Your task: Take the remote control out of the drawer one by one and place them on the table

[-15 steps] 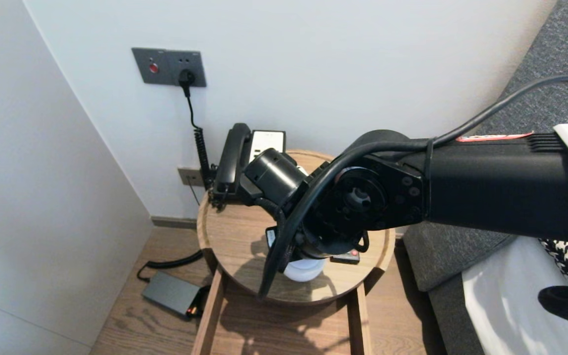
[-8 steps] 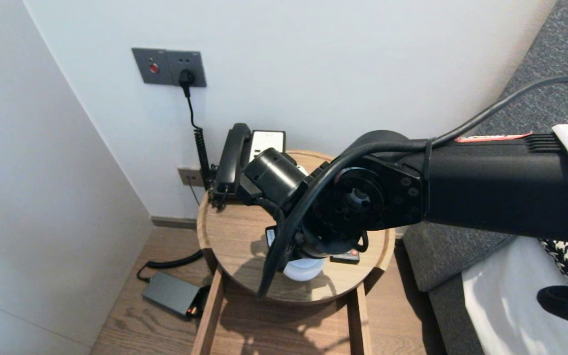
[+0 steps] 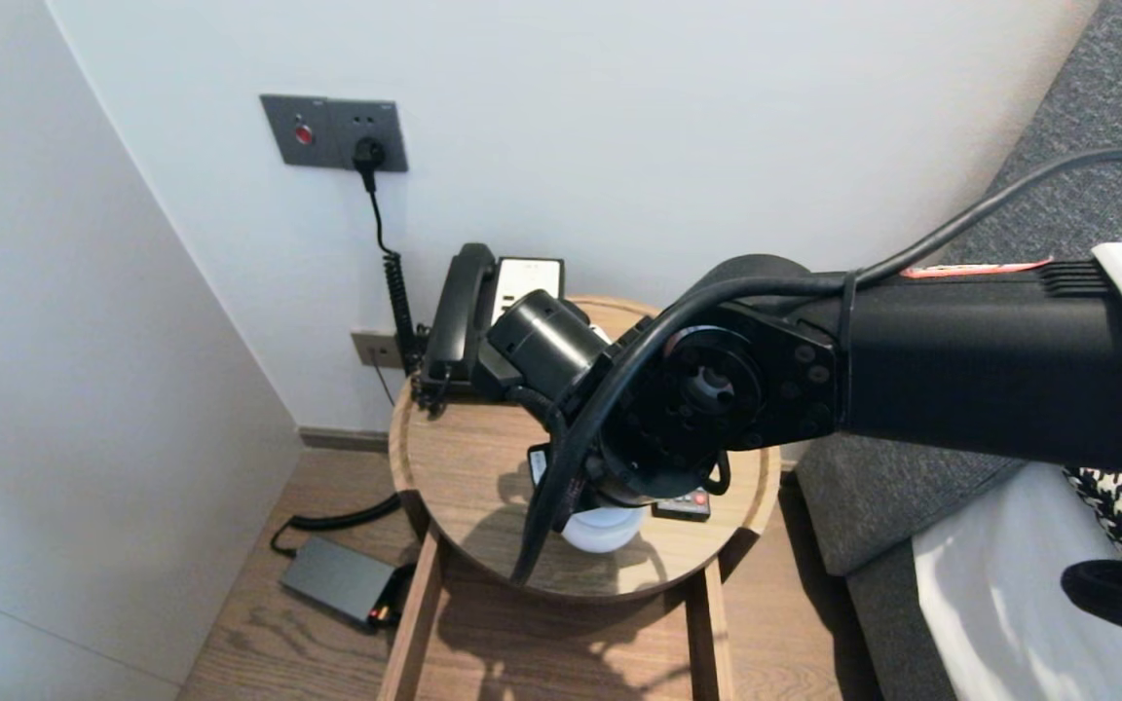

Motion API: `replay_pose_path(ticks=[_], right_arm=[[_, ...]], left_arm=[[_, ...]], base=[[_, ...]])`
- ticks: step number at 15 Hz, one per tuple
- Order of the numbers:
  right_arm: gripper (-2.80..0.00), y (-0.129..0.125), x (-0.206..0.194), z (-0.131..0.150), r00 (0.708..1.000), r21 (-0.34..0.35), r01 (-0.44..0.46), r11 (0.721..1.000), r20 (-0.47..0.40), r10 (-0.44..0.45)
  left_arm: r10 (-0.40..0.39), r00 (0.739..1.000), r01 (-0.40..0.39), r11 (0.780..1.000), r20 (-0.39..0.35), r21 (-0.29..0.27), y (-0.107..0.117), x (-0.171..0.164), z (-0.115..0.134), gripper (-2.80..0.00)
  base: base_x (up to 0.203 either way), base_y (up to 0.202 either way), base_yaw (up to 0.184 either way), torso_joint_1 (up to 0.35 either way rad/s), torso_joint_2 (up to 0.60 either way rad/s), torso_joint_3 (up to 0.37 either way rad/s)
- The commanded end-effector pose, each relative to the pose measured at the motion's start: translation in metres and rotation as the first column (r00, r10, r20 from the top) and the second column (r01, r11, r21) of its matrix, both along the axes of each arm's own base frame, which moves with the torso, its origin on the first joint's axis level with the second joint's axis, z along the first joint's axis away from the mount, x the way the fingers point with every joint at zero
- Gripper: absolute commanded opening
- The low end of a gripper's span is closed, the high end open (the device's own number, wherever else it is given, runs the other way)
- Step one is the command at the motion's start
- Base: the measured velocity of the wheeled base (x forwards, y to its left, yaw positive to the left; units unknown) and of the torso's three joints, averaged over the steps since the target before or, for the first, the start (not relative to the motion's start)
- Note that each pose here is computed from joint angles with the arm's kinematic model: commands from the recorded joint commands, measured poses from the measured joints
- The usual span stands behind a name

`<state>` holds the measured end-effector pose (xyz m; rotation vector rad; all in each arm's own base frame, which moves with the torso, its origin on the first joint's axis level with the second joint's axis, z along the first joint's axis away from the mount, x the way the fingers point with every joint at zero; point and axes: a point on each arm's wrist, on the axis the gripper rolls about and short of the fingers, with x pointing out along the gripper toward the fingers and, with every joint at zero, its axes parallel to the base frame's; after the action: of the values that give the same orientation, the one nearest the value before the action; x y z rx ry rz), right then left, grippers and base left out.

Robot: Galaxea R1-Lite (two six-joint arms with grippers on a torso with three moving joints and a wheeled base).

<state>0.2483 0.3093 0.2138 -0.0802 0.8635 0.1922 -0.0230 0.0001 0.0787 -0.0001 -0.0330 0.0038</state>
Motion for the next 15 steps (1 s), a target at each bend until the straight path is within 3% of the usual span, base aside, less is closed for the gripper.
replay_pose_path(ticks=[1,15], right_arm=[[-2.8,-0.0003,-0.0004,0.0001,1.0,-0.002,0.003,1.0,-0.001,-0.003],[-2.8,-0.0004,-0.0015,0.0015,1.0,-0.007,0.015,1.0,0.015,-0.015]], left_arm=[[0.001,1.0,-0.001,1.0,-0.008,0.0,0.0,0.0007,-0.0025,-2.8],[0.001,1.0,-0.001,1.0,-0.008,0.0,0.0,0.0007,-0.0025,-2.8]], base=[[0.0,0.0,0.0,0.0,0.0,0.0],[0.0,0.0,0.0,0.0,0.0,0.0]])
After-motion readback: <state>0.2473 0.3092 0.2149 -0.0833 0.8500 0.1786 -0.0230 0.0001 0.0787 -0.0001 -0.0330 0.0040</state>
